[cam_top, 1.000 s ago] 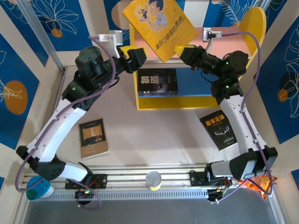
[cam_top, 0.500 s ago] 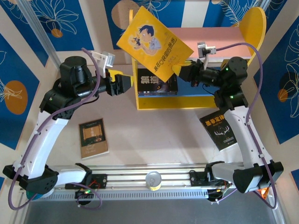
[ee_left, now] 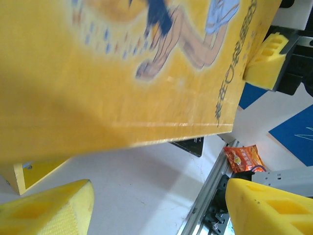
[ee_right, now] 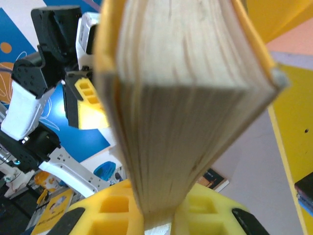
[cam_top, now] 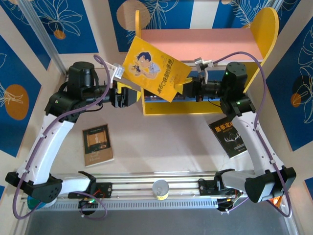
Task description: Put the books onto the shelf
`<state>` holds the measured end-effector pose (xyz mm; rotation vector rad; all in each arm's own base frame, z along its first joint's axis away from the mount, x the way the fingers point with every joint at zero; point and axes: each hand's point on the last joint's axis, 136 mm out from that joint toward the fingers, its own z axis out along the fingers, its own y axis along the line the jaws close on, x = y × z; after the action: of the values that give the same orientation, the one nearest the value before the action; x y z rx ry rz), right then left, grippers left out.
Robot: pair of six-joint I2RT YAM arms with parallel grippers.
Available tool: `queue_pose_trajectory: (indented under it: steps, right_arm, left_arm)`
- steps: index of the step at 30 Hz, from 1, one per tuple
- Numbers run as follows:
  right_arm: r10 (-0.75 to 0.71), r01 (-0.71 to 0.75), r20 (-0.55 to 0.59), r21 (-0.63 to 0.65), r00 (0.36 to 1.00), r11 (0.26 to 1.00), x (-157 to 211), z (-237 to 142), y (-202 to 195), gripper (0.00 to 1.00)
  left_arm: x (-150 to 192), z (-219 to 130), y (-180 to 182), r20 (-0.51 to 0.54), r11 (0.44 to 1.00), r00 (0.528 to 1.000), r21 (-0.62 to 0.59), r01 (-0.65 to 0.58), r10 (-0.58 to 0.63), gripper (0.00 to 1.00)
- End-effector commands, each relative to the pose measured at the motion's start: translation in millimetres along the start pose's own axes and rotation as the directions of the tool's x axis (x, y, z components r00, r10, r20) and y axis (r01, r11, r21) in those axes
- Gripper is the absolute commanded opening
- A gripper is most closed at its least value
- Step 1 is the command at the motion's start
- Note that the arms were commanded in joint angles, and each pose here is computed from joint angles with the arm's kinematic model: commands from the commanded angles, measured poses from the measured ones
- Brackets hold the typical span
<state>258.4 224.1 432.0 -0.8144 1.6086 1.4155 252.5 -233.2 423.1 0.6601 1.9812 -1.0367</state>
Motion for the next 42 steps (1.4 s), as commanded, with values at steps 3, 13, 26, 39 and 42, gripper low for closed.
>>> queue_pose_trajectory:
  steps: [3,13,26,39,42]
  right_arm:
    - [-0.091,0.088,-0.041,-0.076,0.995,0.993,11.2,2.0,24.4,0.00]
    - [-0.078,0.068,-0.098,-0.102,0.992,0.992,33.0,6.1,26.5,0.00]
    - [-0.057,0.047,-0.127,-0.082,0.990,0.996,50.1,0.6,25.8,0.00]
    - [-0.064,0.048,-0.122,-0.129,0.991,0.990,53.6,-3.8,33.9,0.00]
    - [-0.067,0.051,-0.113,-0.140,0.991,0.989,51.9,-4.9,36.0,0.00]
  left_arm:
    - [-3.2,-11.9,-6.6,0.007,0.999,1.000,0.042,-0.018,0.018,0.71]
    - [-5.7,-20.8,-6.1,0.008,0.999,1.000,0.048,-0.014,0.014,0.70]
    - [-5.8,-27.5,-0.8,0.010,0.999,0.999,0.020,-0.035,0.035,0.70]
    - [-0.7,-25.8,10.1,-0.006,1.000,1.000,-0.009,-0.024,0.024,0.71]
    - [0.7,-24.5,14.8,-0.012,0.999,1.000,-0.026,-0.021,0.020,0.72]
